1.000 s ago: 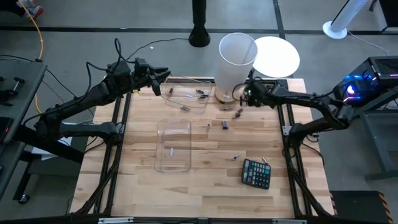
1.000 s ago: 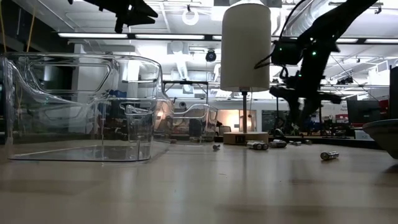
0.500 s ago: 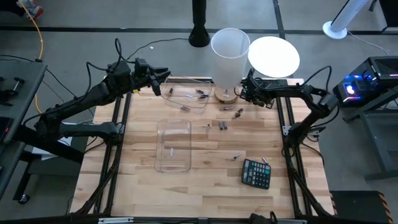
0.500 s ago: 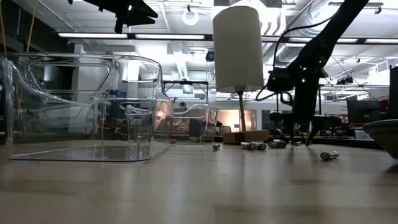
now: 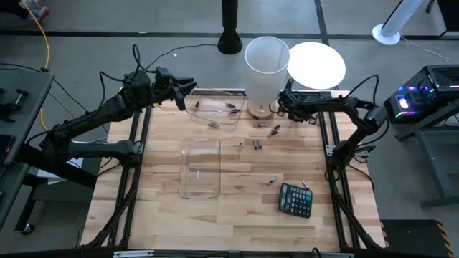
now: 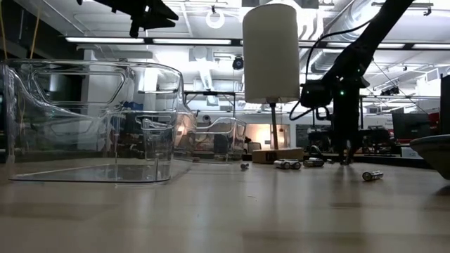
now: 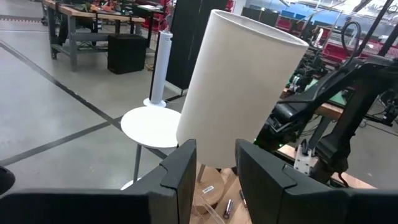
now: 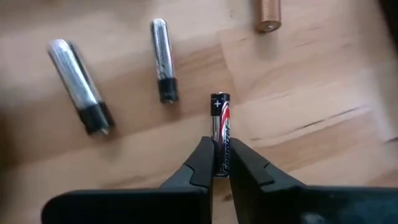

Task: Sort batteries
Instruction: Put the white battery into the bottom transparent bin

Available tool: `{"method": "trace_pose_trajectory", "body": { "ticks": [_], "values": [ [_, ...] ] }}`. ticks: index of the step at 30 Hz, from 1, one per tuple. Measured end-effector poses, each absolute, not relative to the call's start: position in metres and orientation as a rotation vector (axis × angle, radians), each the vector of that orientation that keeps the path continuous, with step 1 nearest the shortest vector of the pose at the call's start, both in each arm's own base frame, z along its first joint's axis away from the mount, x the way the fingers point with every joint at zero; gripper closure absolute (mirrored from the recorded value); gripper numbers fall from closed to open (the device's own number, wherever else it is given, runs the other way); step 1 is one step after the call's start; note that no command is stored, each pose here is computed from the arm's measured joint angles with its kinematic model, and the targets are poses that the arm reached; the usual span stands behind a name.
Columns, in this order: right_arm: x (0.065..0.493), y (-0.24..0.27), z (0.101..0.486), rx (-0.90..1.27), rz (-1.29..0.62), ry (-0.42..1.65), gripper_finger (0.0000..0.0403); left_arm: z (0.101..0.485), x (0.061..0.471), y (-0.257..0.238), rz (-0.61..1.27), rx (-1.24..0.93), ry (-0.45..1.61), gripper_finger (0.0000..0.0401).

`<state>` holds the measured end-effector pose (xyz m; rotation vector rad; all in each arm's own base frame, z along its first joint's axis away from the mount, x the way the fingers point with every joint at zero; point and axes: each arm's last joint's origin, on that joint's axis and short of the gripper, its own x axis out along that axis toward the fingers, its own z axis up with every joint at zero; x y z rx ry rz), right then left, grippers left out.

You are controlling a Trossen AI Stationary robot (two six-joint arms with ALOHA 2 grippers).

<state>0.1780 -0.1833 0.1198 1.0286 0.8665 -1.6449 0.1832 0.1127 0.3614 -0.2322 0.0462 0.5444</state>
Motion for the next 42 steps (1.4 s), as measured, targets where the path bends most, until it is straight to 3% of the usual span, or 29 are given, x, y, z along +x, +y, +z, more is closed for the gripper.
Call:
{"method": "trace_pose_trajectory", "body": {
  "ticks": [6,11,19,25,29,35,42],
  "values": [
    [0.171,-0.159,0.134,0.911,-1.616,1.051,0.0395,0.361,0.183,0.113,0.544,-0.232,0.047,0.0295],
    [0.166,-0.139,0.167,0.834,-1.578,1.001,0.0398,0.360,0.183,0.113,0.546,-0.236,0.059,0.0295],
    [0.187,-0.080,0.218,0.895,-1.124,0.747,0.0401,0.350,0.182,0.112,0.557,-0.264,0.159,0.0295],
    [0.239,-0.056,0.242,0.938,-0.729,0.379,0.0402,0.349,0.181,0.112,0.586,-0.263,0.166,0.0295],
    [0.278,-0.063,0.240,0.919,-0.630,0.213,0.0402,0.349,0.181,0.113,0.611,-0.261,0.165,0.0295],
    [0.334,-0.082,0.227,0.838,-0.671,0.241,0.0399,0.348,0.181,0.113,0.611,-0.265,0.178,0.0295],
    [0.383,-0.092,0.238,0.742,-0.622,0.277,0.0395,0.345,0.180,0.112,0.611,-0.273,0.207,0.0295]
  ]
}}
